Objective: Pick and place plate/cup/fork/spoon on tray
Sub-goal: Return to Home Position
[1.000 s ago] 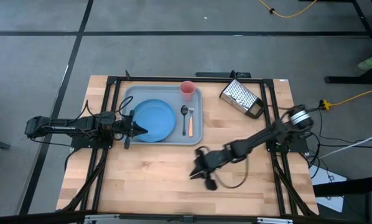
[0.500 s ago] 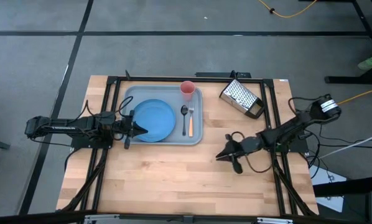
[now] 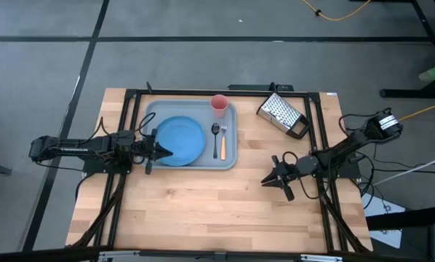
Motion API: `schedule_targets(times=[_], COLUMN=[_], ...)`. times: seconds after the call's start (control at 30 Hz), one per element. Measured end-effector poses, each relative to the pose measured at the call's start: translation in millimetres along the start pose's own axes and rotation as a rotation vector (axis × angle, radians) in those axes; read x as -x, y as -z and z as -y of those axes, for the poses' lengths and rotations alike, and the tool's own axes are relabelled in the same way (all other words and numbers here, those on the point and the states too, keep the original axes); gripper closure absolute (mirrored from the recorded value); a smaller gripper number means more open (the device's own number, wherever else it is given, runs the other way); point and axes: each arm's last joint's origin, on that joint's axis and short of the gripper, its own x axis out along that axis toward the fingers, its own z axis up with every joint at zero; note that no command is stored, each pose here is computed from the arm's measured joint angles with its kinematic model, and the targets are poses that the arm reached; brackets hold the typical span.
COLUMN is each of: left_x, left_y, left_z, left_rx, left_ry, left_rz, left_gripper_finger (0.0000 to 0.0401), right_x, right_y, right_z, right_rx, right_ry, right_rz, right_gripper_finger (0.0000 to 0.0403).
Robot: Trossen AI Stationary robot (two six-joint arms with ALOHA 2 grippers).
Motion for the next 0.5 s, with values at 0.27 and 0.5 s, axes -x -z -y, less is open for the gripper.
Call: schedule_targets(times=[0.27,0.5], left_x=[0.0,0.0], left_y=[-0.1,0.0], left_z=[0.0,0.0], left_rx=[0.0,0.0], left_ry=[0.0,0.0], left_rz=[0.002,0.001], left_gripper_finger=[0.0401,0.0401], right_x=[9.3,18.8], right_y=[-4.7,-17.1], right_z=[5.3,10.0], right_rx=[0.06,0.141], right_ry=[-0.094,-0.104], right_rz=[0.011,0.07], right_gripper_finger=[0.0341,0.0341])
